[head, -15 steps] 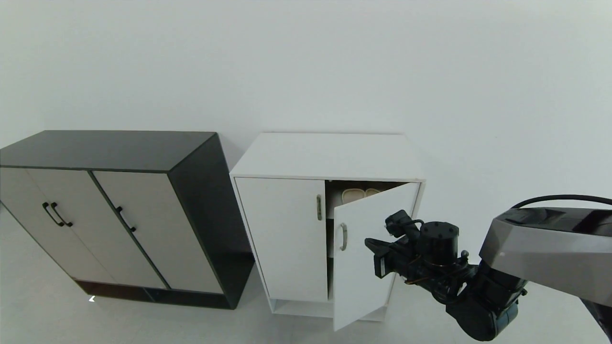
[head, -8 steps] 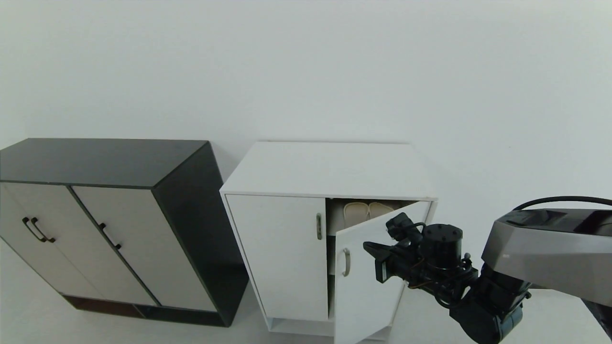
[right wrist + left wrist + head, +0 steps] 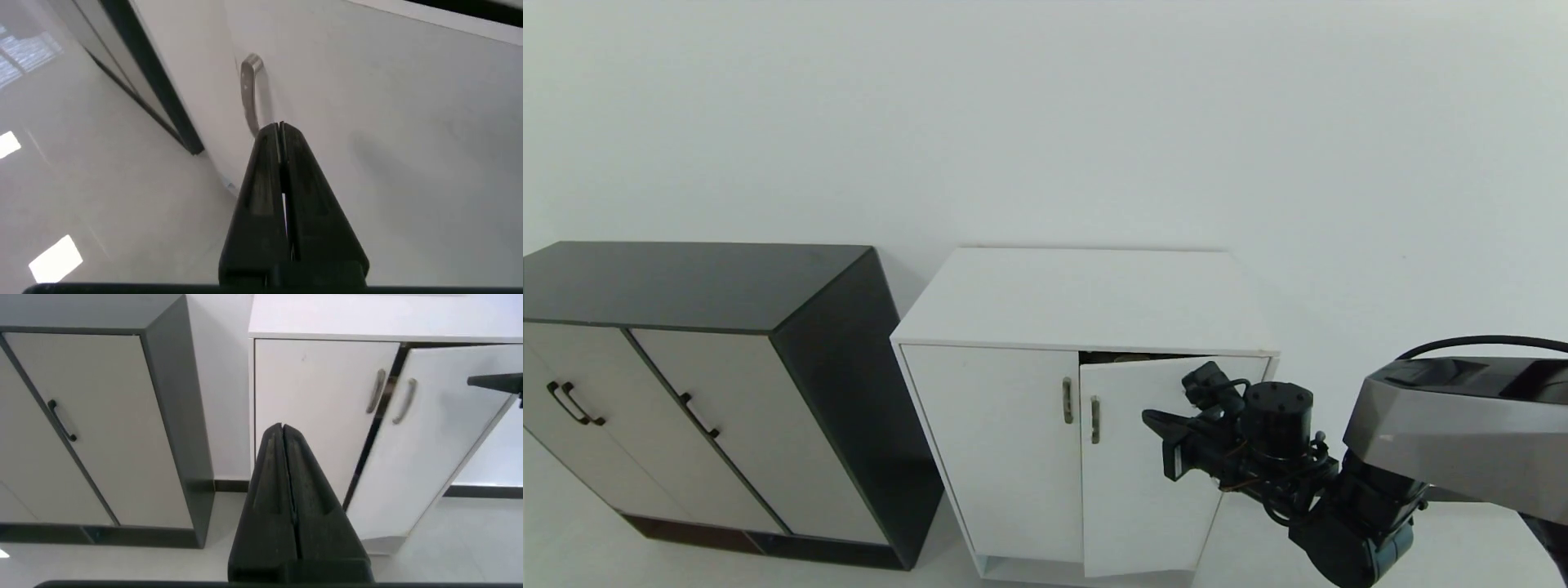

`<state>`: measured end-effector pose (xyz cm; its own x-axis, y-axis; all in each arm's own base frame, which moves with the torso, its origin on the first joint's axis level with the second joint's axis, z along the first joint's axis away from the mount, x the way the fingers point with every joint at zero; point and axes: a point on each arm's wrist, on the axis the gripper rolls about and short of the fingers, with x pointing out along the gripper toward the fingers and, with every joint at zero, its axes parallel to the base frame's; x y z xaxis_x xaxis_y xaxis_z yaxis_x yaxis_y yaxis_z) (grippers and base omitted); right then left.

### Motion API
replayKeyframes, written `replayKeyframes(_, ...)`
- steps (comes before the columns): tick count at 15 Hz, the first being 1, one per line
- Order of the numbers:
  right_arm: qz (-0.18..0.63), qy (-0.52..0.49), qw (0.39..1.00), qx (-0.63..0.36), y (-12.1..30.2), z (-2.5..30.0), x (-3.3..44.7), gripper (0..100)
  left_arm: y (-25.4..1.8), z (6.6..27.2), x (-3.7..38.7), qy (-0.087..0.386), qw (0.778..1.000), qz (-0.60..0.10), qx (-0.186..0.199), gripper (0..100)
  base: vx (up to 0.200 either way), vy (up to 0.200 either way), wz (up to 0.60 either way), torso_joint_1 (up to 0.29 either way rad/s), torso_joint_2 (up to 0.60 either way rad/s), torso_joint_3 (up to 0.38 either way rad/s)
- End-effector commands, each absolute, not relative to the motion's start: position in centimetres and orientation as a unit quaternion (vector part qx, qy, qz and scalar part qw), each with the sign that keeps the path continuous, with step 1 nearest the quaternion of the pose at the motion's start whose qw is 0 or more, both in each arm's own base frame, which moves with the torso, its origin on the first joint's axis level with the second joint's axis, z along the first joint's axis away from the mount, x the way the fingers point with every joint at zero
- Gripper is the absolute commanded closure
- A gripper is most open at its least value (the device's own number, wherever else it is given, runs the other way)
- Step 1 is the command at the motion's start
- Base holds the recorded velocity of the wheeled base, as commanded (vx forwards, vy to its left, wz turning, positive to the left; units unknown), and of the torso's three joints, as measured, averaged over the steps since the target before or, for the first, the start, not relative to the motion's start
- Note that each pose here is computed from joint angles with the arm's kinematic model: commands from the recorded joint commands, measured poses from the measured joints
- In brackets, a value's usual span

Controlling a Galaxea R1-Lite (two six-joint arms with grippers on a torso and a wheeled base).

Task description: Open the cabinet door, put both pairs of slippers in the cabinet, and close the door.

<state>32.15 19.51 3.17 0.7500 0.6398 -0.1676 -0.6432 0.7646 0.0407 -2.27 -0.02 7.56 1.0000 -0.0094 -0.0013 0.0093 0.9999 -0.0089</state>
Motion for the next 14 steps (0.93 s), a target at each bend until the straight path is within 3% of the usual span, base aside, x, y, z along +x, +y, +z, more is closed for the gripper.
replayKeyframes(1, 0.342, 0.085, 0.936, -0.008, 19.6, 3.0, 32.5, 100, 0.0, 7.6, -2.3, 0.001, 1.0, -0.005, -0.005, 100, 0.0, 0.0, 0.0, 0.0, 0.0, 0.0)
replayKeyframes(8, 0.342, 0.086, 0.936, -0.007, 19.6, 3.0, 32.4, 100, 0.0, 7.6, -2.3, 0.001, 1.0, -0.005, -0.005, 100, 0.0, 0.0, 0.0, 0.0, 0.0, 0.0)
replayKeyframes(11, 0.339, 0.066, 0.939, -0.004, 19.0, 5.1, 31.6, 100, 0.0, 7.6, -2.3, 0.0, 1.0, -0.005, -0.005, 100, 0.0, 0.0, 0.0, 0.0, 0.0, 0.0)
replayKeyframes(14, 0.278, 0.074, 0.958, -0.007, 16.1, 6.4, 30.1, 100, 0.0, 7.6, -2.3, 0.001, 1.0, -0.005, -0.005, 100, 0.0, 0.0, 0.0, 0.0, 0.0, 0.0)
